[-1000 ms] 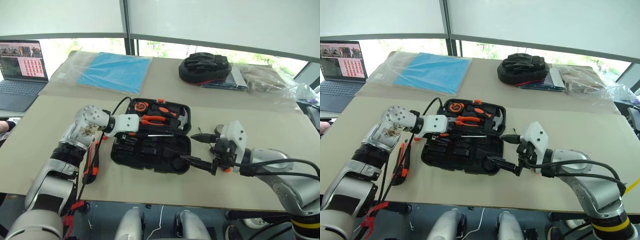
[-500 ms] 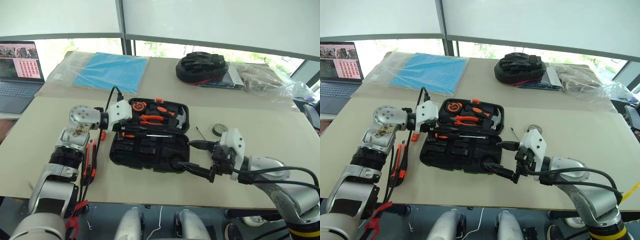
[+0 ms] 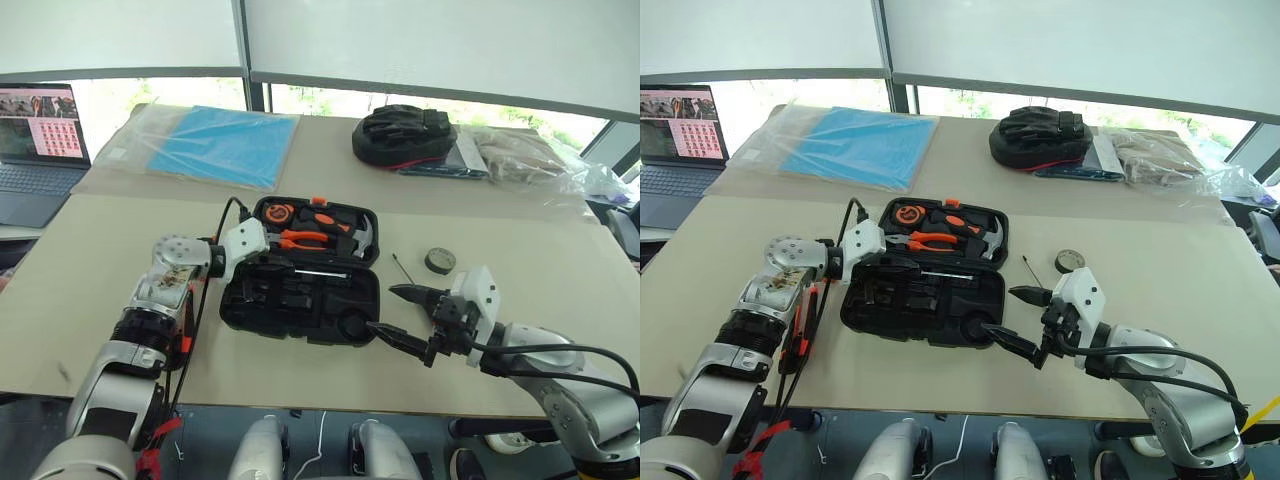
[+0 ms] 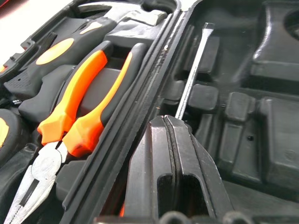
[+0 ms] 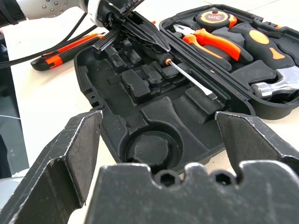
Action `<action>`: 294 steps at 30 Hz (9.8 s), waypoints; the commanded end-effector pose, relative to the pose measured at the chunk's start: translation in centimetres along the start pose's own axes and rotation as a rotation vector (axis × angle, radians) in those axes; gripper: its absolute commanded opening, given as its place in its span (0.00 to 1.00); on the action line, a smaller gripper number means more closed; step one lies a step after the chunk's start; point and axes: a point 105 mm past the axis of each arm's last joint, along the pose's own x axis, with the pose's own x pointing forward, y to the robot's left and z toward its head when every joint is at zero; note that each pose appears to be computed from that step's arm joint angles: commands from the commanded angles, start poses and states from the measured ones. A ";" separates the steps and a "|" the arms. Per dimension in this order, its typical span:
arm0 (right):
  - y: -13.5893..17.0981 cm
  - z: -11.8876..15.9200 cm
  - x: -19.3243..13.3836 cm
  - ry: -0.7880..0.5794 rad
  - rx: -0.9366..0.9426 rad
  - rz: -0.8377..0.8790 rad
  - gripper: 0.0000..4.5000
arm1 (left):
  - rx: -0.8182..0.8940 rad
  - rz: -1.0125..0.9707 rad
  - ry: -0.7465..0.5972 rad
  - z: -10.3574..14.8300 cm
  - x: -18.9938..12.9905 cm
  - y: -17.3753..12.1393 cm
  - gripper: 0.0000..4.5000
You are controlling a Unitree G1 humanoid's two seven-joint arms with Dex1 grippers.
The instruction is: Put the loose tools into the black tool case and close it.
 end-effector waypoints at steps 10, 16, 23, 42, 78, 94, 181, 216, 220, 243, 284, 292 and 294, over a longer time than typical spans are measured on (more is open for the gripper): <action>-0.8 1.8 -2.4 -0.091 -0.046 -0.119 1.00 | -0.038 0.089 -0.270 2.1 -3.1 0.4 0.16; -0.5 -0.6 -7.0 -0.038 -0.042 -0.284 1.00 | -0.051 0.020 -0.361 0.9 -11.5 -2.5 0.64; 0.3 -5.4 -11.4 0.136 -0.004 -0.456 1.00 | -0.162 -0.078 -0.375 0.2 -15.7 -6.7 0.98; -5.6 -5.5 -6.5 0.369 0.060 -0.458 1.00 | -0.166 -0.069 -0.553 3.4 -13.6 -9.9 0.98; -8.5 -3.2 -4.2 0.413 -0.106 -0.294 0.09 | -0.160 0.143 -0.485 1.5 -14.2 -10.3 1.00; -2.9 3.8 7.5 0.183 -0.320 0.144 0.09 | -0.255 0.315 -0.386 -2.2 -17.0 -10.3 1.00; -1.9 2.8 13.9 -0.152 -0.526 0.197 0.00 | -0.254 0.369 -0.367 -2.7 -15.1 -9.6 1.00; -0.9 -5.4 15.0 0.258 -0.323 0.312 0.00 | -0.269 0.352 -0.333 -3.0 -15.1 -9.5 1.00; -0.2 -4.1 15.3 0.256 -0.329 0.324 0.00 | -0.274 0.354 -0.325 -3.3 -15.1 -9.6 1.00; -0.3 2.5 0.6 -0.440 -0.285 0.191 0.99 | -0.664 1.078 0.058 -12.2 -29.1 -12.5 1.00; 1.5 7.5 1.6 -0.512 -0.338 0.242 1.00 | -0.874 0.836 0.382 -8.6 -12.5 2.0 0.10; 2.2 6.6 2.2 -0.281 -0.284 0.327 1.00 | -0.313 0.608 -0.042 -0.9 -14.5 4.5 0.10; 2.6 6.5 2.5 -0.208 -0.249 0.351 1.00 | -0.136 0.503 -0.116 0.9 -14.8 3.9 0.10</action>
